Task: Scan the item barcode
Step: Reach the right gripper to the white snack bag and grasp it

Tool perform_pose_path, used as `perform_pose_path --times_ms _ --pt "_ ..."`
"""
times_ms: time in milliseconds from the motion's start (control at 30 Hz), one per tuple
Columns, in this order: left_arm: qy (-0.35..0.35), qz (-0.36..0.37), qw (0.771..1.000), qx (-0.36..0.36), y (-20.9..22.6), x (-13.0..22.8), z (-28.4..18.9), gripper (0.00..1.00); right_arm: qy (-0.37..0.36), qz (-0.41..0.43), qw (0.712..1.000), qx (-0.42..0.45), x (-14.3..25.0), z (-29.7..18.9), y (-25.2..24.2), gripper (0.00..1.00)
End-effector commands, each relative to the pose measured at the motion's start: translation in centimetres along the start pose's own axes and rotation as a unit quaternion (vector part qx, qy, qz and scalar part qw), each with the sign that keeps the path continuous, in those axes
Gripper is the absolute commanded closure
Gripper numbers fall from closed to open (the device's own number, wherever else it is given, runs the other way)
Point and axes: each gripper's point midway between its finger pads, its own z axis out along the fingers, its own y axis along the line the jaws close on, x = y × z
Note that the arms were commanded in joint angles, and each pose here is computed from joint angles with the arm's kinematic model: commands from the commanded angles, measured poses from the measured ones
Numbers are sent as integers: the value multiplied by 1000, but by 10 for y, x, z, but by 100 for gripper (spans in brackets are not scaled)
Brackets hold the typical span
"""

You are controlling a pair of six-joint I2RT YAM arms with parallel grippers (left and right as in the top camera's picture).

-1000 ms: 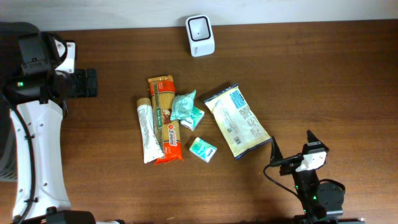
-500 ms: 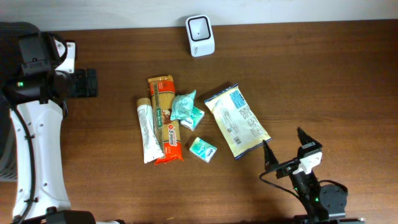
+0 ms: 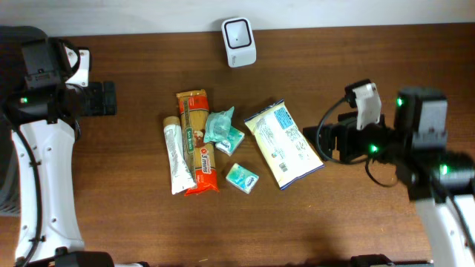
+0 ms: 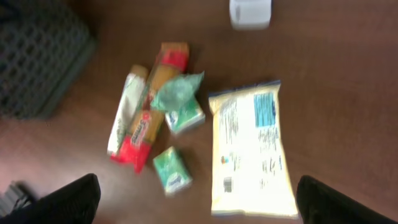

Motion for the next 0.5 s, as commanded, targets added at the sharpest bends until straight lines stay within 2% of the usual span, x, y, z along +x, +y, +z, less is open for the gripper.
perform_pose_path --times_ms 0,67,167,300,467 --pt "-13 4 1000 -6 5 -6 -9 1 34 5 999 -7 -7 15 -10 1" --pt "-13 4 1000 -6 5 -6 -9 1 59 19 998 -6 -1 31 -21 2" --pt "-13 4 1000 -6 5 -6 -9 1 94 16 995 40 9 49 -50 1" --pt "-13 4 1000 -6 5 -6 -9 1 140 17 989 35 24 82 -71 0" --pt "-13 4 1000 -6 5 -6 -9 1 220 36 975 18 63 128 -98 7"
